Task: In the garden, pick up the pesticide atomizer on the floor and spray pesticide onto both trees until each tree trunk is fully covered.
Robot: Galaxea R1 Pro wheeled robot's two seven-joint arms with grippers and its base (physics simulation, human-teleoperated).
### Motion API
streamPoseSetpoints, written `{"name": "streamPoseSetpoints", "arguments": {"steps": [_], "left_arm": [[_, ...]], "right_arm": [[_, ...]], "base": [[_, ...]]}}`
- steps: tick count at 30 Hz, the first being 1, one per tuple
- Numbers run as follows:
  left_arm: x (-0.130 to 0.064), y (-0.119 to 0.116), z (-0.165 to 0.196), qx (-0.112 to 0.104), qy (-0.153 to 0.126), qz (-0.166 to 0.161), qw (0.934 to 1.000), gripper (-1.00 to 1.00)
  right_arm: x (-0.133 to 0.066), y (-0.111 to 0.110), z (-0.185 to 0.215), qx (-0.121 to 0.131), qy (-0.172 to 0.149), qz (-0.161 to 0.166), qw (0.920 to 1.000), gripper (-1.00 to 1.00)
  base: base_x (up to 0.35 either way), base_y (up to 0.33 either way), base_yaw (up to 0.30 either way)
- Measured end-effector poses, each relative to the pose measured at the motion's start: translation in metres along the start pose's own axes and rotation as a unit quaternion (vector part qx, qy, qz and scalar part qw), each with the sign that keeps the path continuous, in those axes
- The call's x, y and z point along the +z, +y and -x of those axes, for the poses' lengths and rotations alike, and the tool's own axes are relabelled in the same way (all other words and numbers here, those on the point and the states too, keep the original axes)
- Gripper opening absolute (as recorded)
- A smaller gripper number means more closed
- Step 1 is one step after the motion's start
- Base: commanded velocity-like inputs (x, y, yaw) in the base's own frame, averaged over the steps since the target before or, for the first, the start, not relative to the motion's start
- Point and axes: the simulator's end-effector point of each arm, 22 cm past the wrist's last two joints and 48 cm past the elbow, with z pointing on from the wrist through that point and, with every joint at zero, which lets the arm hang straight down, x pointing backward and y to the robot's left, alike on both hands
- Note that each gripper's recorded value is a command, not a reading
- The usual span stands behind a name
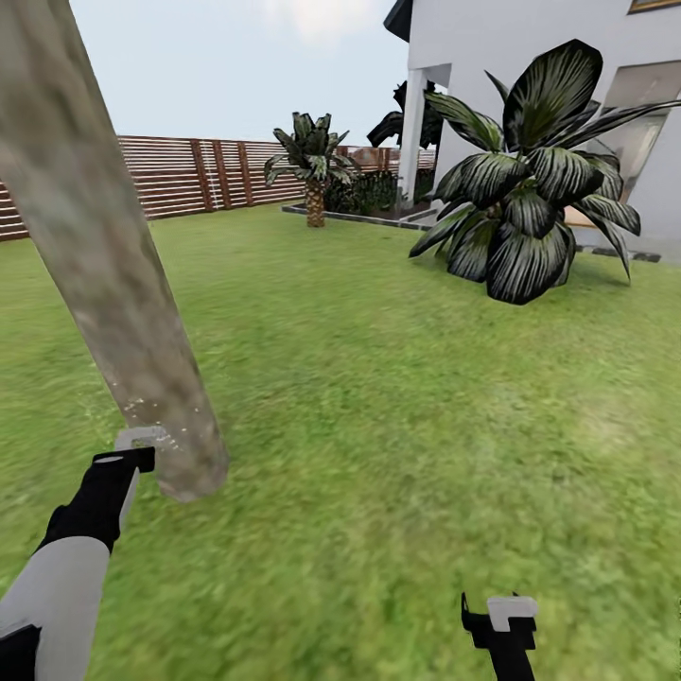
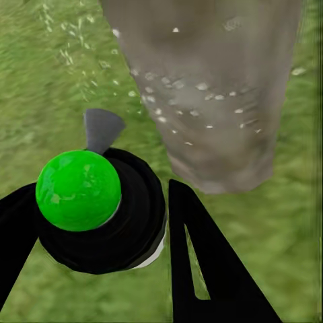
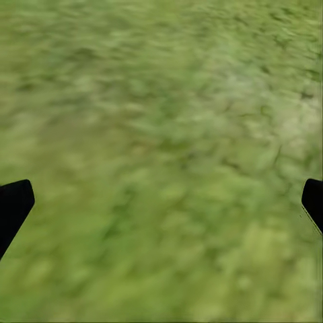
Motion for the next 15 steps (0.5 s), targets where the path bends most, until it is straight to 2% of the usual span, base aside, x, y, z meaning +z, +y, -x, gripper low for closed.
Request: {"name": "streamPoseSetpoints", "arguments": {"steps": [10,15], "left_arm": [[0.0000,0.0001,0.0005,0.000,-0.001,0.000,1.0000,-1.00],[-0.0002,0.0004,0.0008,-0.001,-0.001,0.001,1.0000,-1.00]], "right_arm": [[-0.0001,0.0001,-0.0004,0.000,0.000,0.000,1.0000,1.00],[-0.0001,0.0002,-0.0002,0.000,0.000,0.000,1.0000,1.00]], "base": [[0.031,-0.272,0.010],[0.161,-0.254,0.231]]}}
